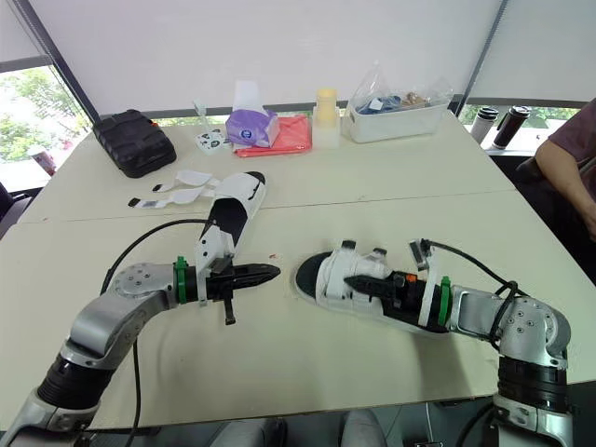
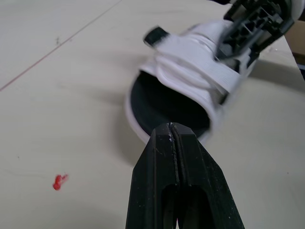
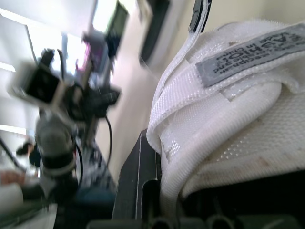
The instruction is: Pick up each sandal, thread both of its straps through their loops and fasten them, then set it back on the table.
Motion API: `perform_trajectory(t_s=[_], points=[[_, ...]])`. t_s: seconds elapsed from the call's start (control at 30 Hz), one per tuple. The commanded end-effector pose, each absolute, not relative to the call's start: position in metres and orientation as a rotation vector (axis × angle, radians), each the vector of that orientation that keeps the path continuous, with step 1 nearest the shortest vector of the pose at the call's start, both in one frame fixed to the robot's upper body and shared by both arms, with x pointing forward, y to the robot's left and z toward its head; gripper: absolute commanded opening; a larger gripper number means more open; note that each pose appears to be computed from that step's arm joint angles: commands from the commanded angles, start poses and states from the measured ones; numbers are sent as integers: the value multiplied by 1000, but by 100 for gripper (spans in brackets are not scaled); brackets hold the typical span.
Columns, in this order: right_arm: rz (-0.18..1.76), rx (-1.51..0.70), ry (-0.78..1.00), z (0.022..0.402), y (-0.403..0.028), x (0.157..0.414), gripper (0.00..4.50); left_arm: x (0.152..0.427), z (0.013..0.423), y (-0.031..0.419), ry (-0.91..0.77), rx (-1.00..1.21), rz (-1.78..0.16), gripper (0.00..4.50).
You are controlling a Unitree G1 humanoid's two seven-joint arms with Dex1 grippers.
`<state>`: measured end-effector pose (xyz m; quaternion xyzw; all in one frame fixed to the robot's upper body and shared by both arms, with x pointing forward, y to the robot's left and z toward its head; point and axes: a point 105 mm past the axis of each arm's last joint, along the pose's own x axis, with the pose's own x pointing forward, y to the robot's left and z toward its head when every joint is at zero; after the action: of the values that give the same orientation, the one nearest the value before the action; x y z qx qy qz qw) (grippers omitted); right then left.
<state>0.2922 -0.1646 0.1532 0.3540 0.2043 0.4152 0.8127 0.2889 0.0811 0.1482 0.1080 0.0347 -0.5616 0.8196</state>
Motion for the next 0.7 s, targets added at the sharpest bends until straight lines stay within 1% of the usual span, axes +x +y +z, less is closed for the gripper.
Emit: perform_trajectory(t_s=[0.03, 0.13, 0.17, 0.27, 0.33, 0.4, 0.43, 0.5, 0.63, 0.7], points=[[695, 747, 149, 194, -192, 319, 3, 291, 160, 80, 22, 236, -1196, 0], [330, 742, -48, 211, -233, 355, 3, 294, 163, 78, 11, 218, -1195, 0], [231, 748, -87, 214, -244, 364, 3, 295, 163, 77, 11, 213, -1196, 0], [44, 781, -164, 217, -266, 383, 3, 298, 163, 76, 9, 198, -1192, 0], [-58, 822, -171, 211, -277, 403, 3, 301, 163, 75, 6, 189, -1183, 0], [-54, 838, -187, 211, -275, 419, 3, 304, 162, 75, 6, 186, -1170, 0], [-79, 857, -180, 206, -276, 429, 3, 305, 161, 76, 6, 189, -1163, 0], [-124, 898, -160, 196, -278, 441, 3, 305, 160, 77, 7, 196, -1155, 0], [-160, 974, -131, 184, -280, 452, 3, 303, 160, 78, 5, 205, -1145, 0], [-179, 994, -127, 181, -281, 455, 92, 303, 159, 78, 5, 206, -1136, 0]])
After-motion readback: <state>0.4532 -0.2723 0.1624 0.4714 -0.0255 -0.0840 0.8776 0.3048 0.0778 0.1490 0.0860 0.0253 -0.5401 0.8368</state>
